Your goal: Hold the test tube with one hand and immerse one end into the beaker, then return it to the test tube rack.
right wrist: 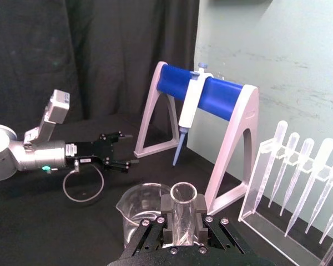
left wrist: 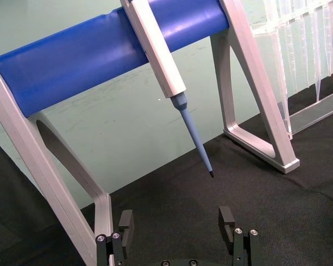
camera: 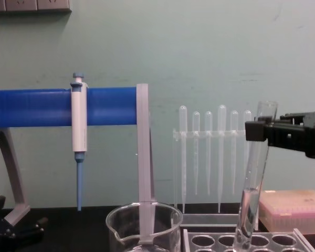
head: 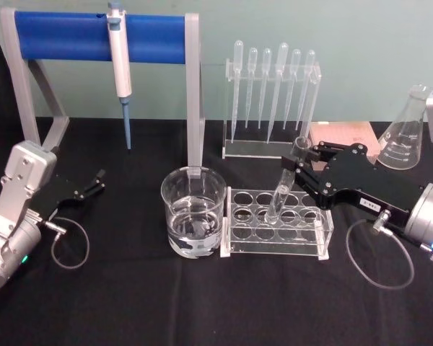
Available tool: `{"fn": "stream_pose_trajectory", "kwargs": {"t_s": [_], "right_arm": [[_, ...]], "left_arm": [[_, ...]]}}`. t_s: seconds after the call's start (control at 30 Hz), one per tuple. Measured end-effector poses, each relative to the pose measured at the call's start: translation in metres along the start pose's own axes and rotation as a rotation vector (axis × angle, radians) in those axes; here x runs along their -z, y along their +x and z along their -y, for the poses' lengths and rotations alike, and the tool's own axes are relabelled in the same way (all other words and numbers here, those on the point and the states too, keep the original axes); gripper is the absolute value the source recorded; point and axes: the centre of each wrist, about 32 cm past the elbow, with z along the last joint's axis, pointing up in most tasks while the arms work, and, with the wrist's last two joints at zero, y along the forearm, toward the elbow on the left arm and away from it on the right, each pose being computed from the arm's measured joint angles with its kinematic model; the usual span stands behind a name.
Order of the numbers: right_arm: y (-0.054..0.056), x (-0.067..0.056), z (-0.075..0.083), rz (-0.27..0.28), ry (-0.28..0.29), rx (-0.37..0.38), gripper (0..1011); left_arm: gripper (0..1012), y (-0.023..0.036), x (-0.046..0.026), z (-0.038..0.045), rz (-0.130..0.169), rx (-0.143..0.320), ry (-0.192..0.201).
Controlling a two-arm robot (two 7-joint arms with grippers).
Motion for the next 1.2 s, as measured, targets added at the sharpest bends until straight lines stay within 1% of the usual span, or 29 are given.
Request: {"fn": "stream_pose_trajectory", "kwargs": {"t_s": [0.3, 0.6, 0.77, 0.9, 1.2], "right_arm": [[0.002, 0.007, -0.005, 0.001, -0.011, 0.011, 224], [0.000, 0.013, -0.011, -0.001, -0.024, 0.011, 224], [-0.001, 0.022, -0.015, -0.008, -0.044, 0.015, 224], [-0.001, 0.026, -0.016, -0.007, -0.054, 0.018, 224], [-0.003, 0.040, -0.021, -0.027, -0.076, 0.027, 224]], "left_arm": [[1000, 0.0000, 0.0000, 0.0000, 0.000, 0.000, 0.000], [1000, 0.0000, 0.0000, 0.0000, 0.000, 0.000, 0.000], [1000, 0.0000, 0.0000, 0.0000, 0.000, 0.000, 0.000], [1000, 0.0000, 0.0000, 0.0000, 0.000, 0.000, 0.000], [1000, 0.0000, 0.0000, 0.0000, 0.000, 0.000, 0.000]]}}
